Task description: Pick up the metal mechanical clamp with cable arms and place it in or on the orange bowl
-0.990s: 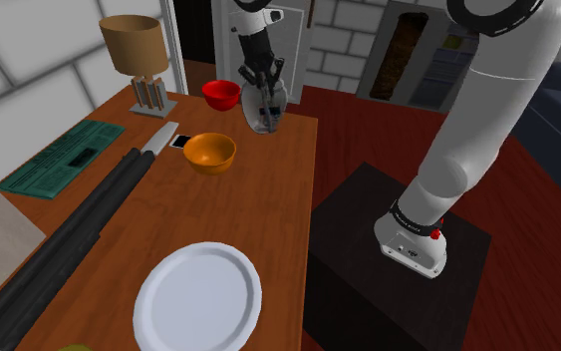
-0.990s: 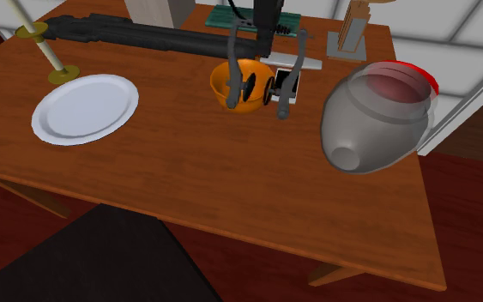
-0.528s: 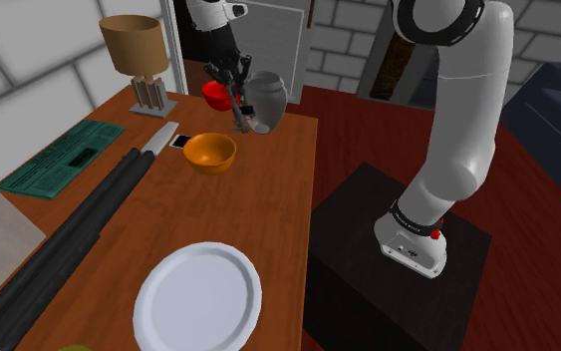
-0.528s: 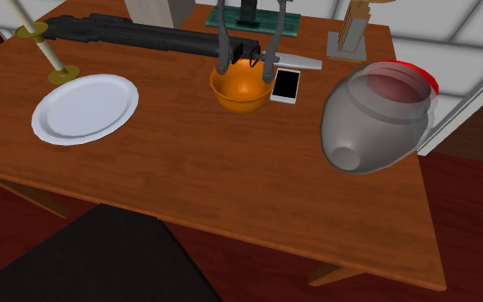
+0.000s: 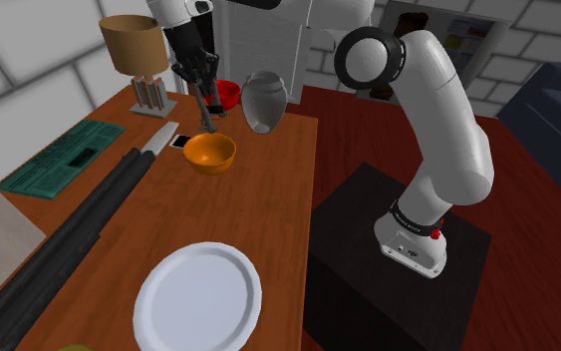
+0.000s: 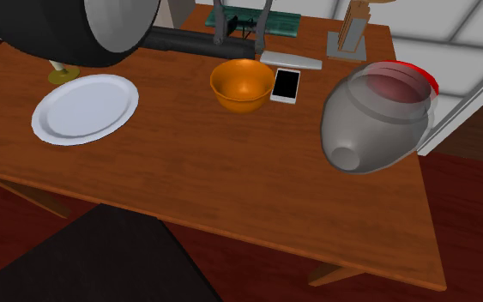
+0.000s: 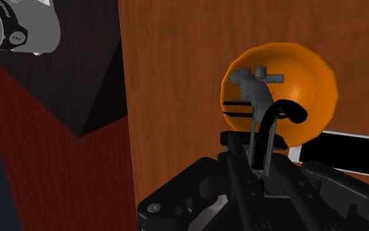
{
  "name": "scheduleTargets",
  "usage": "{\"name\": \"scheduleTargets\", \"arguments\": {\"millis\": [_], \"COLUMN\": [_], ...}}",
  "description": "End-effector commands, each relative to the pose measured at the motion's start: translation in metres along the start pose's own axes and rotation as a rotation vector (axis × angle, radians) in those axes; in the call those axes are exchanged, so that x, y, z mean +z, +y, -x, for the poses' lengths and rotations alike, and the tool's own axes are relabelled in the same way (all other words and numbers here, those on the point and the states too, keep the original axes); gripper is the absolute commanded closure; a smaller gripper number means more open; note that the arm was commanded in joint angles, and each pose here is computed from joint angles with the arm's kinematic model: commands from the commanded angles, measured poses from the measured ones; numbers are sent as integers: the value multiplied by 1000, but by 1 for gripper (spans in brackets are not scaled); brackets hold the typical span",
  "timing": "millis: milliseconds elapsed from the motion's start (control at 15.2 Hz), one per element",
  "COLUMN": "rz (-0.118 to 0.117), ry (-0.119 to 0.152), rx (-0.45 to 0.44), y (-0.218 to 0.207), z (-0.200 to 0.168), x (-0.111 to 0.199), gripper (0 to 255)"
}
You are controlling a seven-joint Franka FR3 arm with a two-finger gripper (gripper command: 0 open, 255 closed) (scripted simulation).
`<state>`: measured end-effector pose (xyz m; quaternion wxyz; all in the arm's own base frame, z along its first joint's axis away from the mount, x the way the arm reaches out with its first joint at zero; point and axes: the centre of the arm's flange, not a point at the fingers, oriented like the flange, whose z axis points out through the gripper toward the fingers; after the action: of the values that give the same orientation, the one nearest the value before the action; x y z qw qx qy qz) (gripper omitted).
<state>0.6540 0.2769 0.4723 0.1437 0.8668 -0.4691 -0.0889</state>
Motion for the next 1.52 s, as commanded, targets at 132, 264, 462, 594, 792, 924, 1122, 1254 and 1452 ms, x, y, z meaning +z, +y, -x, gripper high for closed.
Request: {"name": "scheduleTargets", "arguments": {"millis": [132, 264, 462, 594, 792, 924, 1122, 1254, 1452], "rz": [-2, -2, -2, -2, -2, -2, -2, -2, -2], "ry": [0, 0, 0, 0, 0, 0, 0, 0, 0], "rx": [2, 2, 2, 2, 2, 2, 2, 2, 2], "y": [-9, -12, -17, -21, -26, -30, -32, -32, -32], "z": [0, 0, 0, 0, -1, -1, -1, -1, -1], "x": [18, 28, 43, 53, 68, 78, 85, 85, 85], "gripper": [255, 255, 255, 255, 255, 255, 255, 255, 255]}}
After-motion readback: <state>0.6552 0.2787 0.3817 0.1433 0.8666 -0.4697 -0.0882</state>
